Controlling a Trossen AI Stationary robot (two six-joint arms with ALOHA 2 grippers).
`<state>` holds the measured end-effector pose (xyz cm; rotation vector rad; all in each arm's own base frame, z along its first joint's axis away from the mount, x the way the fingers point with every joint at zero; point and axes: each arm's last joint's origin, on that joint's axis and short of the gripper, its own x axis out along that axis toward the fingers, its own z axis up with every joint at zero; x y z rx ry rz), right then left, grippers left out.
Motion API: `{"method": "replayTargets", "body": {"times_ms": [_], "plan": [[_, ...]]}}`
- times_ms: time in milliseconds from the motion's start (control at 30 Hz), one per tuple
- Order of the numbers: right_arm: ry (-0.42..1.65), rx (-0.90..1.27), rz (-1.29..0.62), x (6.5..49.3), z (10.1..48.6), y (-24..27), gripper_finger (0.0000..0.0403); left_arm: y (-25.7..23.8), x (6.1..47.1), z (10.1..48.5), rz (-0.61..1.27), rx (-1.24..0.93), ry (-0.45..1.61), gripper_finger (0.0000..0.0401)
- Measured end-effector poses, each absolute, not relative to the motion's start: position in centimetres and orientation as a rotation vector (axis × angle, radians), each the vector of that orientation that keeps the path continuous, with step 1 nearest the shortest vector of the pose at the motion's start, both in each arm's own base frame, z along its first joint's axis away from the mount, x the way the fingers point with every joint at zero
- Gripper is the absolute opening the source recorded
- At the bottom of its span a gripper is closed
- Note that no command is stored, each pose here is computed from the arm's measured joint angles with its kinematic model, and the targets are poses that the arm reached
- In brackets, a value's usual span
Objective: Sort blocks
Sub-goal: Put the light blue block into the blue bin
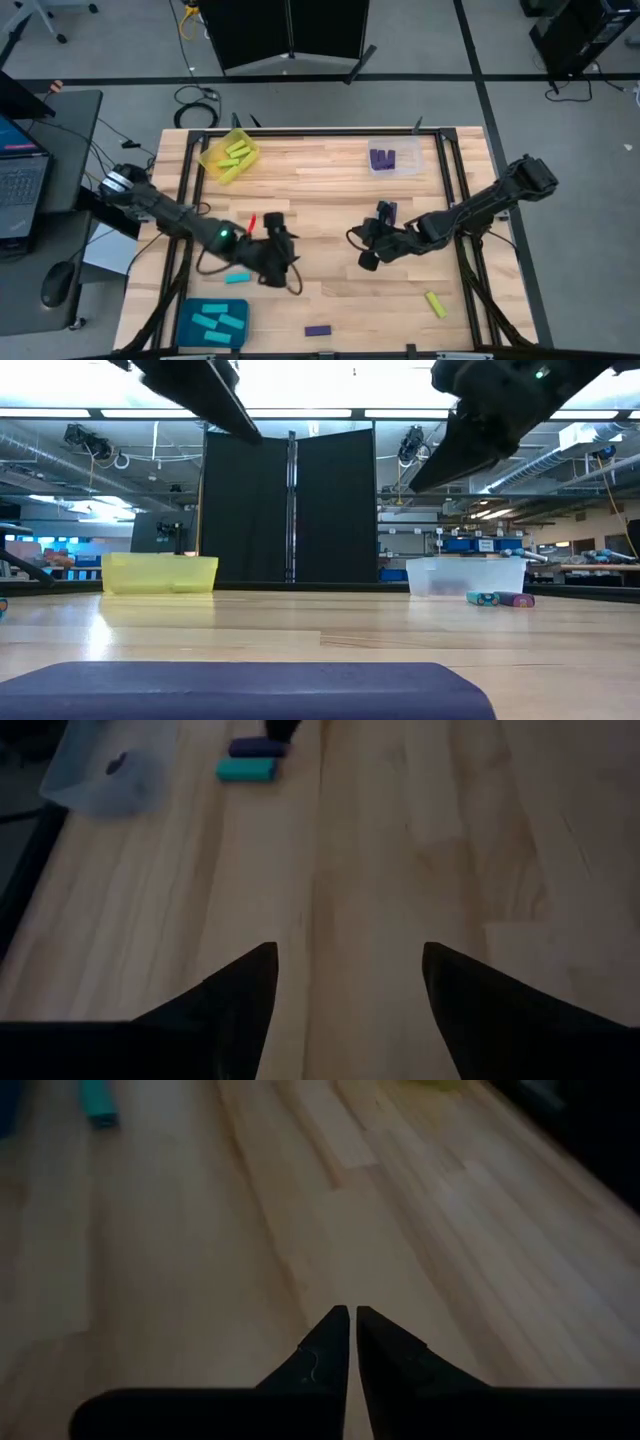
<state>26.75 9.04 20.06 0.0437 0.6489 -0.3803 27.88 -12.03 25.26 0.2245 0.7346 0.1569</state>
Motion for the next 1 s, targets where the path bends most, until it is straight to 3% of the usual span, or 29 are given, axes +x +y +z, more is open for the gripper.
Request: {"method": "replayTargets", "body": {"times_ms": [133, 500, 800, 1000], "plan": [[0.671, 0.091, -0.392, 26.1, 20.3, 9.1, 0.0039, -9.9, 28.9, 24.1, 0.175, 0.21, 0.703, 0.0256], [0.795, 0.27, -0.714, 24.4, 19.0, 6.2, 0.0081, -6.4, 29.3, 22.7, 0.157, 0.193, 0.719, 0.0256], [0.561, 0.207, -0.319, 28.8, 21.2, 5.8, 0.0139, -4.1, 26.1, 23.5, 0.198, 0.13, 0.607, 0.0256], [0.535, 0.112, -0.213, 33.0, 19.4, 5.0, 0.0162, -3.4, 22.8, 24.0, 0.242, 0.037, 0.617, 0.0256]]}}
